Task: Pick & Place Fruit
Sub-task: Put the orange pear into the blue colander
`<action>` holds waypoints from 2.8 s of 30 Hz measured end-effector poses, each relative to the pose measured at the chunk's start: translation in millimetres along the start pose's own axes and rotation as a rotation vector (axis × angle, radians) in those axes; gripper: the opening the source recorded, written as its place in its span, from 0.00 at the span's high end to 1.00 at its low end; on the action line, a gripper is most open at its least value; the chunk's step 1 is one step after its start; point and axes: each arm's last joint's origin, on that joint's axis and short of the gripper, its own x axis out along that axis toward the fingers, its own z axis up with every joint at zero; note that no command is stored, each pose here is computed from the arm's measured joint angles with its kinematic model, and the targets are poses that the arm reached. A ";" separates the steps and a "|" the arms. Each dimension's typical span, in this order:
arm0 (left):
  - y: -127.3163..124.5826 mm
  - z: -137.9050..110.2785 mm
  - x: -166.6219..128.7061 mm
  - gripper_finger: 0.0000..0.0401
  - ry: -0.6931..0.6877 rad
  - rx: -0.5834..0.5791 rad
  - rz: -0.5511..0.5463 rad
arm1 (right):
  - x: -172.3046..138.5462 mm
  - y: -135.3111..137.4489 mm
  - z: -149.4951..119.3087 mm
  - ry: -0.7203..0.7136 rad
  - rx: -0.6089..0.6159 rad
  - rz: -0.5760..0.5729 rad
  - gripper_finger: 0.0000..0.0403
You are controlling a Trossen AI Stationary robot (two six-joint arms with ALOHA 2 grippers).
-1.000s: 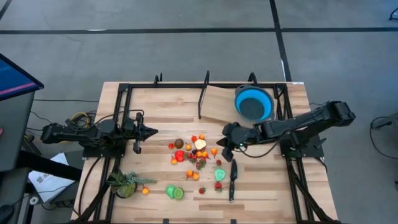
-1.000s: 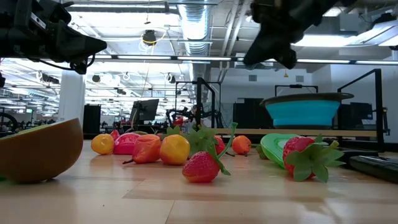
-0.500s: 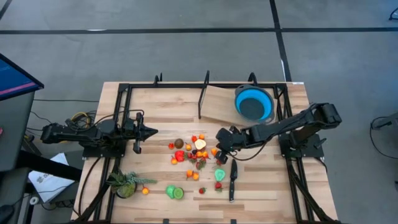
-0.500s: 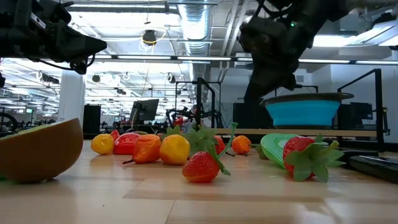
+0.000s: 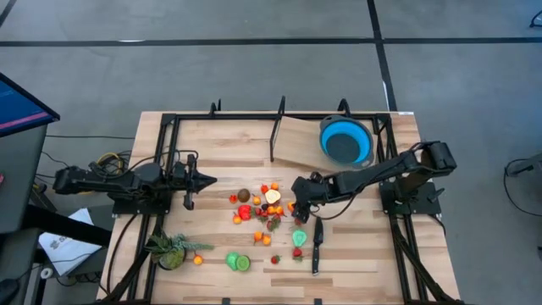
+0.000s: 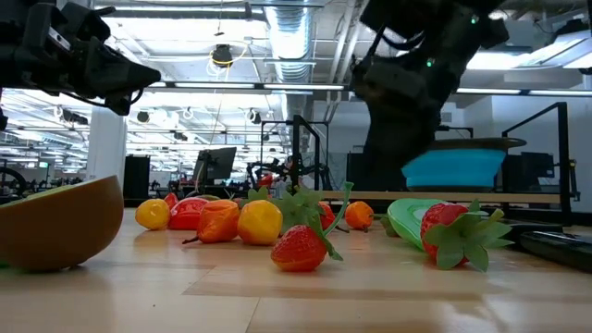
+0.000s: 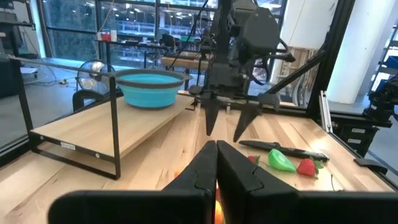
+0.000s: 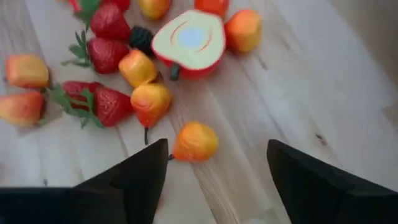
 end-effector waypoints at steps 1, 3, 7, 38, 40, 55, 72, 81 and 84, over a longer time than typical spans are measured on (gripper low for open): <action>0.0 -0.5 0.3 1.00 0.006 0.000 0.001 | 3.3 0.5 -1.7 0.011 -0.008 -0.006 0.32; 0.0 -1.3 0.9 1.00 0.015 0.002 0.001 | 11.5 1.8 -4.2 0.022 -0.015 -0.012 0.31; 0.0 -2.9 1.8 1.00 0.031 0.004 0.003 | 23.1 3.4 -7.8 0.048 -0.018 0.000 0.32; 0.0 -6.6 4.7 1.00 0.070 0.009 0.007 | 47.4 5.8 -11.1 0.050 -0.024 0.027 0.32; 0.0 -6.5 4.7 1.00 0.069 0.009 0.006 | 47.4 5.7 -11.2 0.052 -0.024 0.026 0.32; 0.0 -6.4 4.7 1.00 0.069 0.009 0.006 | 47.3 5.4 -12.0 0.057 -0.044 0.021 0.35; 0.0 -6.5 4.7 1.00 0.069 0.009 0.006 | 46.4 8.3 -13.8 0.058 -0.072 0.026 0.76; 0.0 -6.4 4.7 1.00 0.068 0.009 0.007 | 45.8 9.4 -14.3 0.061 -0.075 0.034 0.78; 0.0 -6.3 4.7 1.00 0.068 0.009 0.006 | 43.1 9.6 -13.7 0.058 -0.075 0.038 0.78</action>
